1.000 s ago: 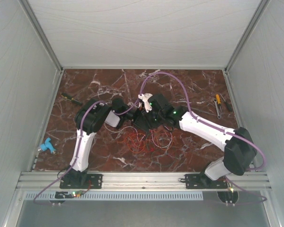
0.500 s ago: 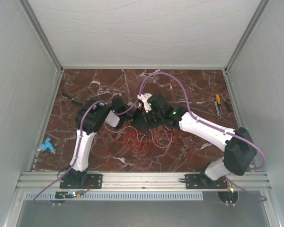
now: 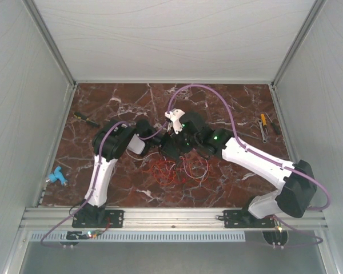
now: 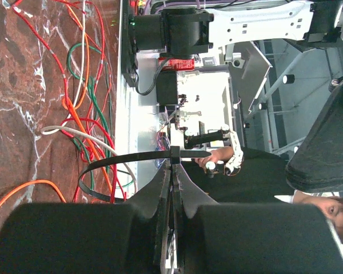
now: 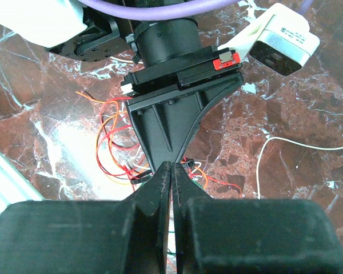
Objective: Zip-tie the wires
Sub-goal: Tie the cable at the center of the board.
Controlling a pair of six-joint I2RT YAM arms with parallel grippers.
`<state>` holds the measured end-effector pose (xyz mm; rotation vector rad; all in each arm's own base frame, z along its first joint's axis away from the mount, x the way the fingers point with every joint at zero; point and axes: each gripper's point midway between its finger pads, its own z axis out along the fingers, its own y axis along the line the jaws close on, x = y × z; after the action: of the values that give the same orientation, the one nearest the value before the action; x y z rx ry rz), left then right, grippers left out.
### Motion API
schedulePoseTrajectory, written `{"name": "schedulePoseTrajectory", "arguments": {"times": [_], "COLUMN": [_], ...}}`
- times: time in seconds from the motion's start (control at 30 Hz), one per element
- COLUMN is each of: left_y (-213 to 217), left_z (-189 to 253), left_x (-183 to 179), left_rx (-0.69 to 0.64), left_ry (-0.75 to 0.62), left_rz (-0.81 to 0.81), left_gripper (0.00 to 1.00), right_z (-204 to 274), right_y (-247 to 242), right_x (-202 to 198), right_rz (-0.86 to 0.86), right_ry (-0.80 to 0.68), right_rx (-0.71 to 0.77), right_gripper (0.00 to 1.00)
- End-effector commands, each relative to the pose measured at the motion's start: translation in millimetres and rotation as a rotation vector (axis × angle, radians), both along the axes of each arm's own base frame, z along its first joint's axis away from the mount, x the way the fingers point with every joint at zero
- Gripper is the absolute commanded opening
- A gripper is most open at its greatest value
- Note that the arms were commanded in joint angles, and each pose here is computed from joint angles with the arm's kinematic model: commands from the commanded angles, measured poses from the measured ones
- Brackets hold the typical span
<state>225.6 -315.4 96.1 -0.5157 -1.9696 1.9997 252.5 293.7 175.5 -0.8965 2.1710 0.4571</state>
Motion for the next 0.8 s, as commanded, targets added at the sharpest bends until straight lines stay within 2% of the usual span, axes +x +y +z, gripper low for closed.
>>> {"name": "schedulePoseTrajectory", "arguments": {"times": [0.0,0.1,0.13,0.2,0.23,0.27,0.37,0.53,0.67,0.77], "left_y": [-0.3,-0.6,-0.9,-0.9,-0.7,-0.8,-1.3,-1.6,-2.9,-1.4], "left_z": [7.6,8.2,8.2,8.8,9.1,9.7,12.6,14.7,17.0,15.8], "left_x": [3.5,3.8,3.6,3.5,3.2,3.2,3.6,4.4,5.5,3.0], "left_rx": [-0.127,-0.129,-0.129,-0.131,-0.133,-0.137,-0.146,-0.158,-0.175,-0.197], "left_ry": [-0.245,-0.248,-0.248,-0.252,-0.257,-0.263,-0.278,-0.303,-0.326,-0.375], "left_rz": [0.007,0.007,0.006,0.006,0.005,0.007,0.012,0.011,0.028,0.024], "left_gripper": [0.00,0.00,0.00,0.00,0.00,0.00,0.00,0.00,0.00,0.00], "right_z": [20.8,19.5,19.1,17.0,14.3,13.2,5.2,-6.6,-2.0,-2.6], "right_y": [0.0,-5.7,-9.0,-15.3,-19.7,-23.6,-29.4,-29.8,-34.2,-40.5], "right_x": [0.8,3.3,5.4,8.2,10.0,11.6,12.8,8.0,11.2,17.6], "right_rz": [-0.010,-0.071,-0.101,-0.164,-0.200,-0.240,-0.312,-0.289,-0.335,-0.433], "right_ry": [-0.042,-0.013,0.006,0.072,0.109,0.144,0.242,0.366,0.388,0.404], "right_rx": [0.029,0.045,0.067,0.150,0.194,0.241,0.351,0.460,0.497,0.506], "right_gripper": [0.00,0.00,0.05,0.30,0.40,0.45,0.47,0.48,0.48,0.49]}}
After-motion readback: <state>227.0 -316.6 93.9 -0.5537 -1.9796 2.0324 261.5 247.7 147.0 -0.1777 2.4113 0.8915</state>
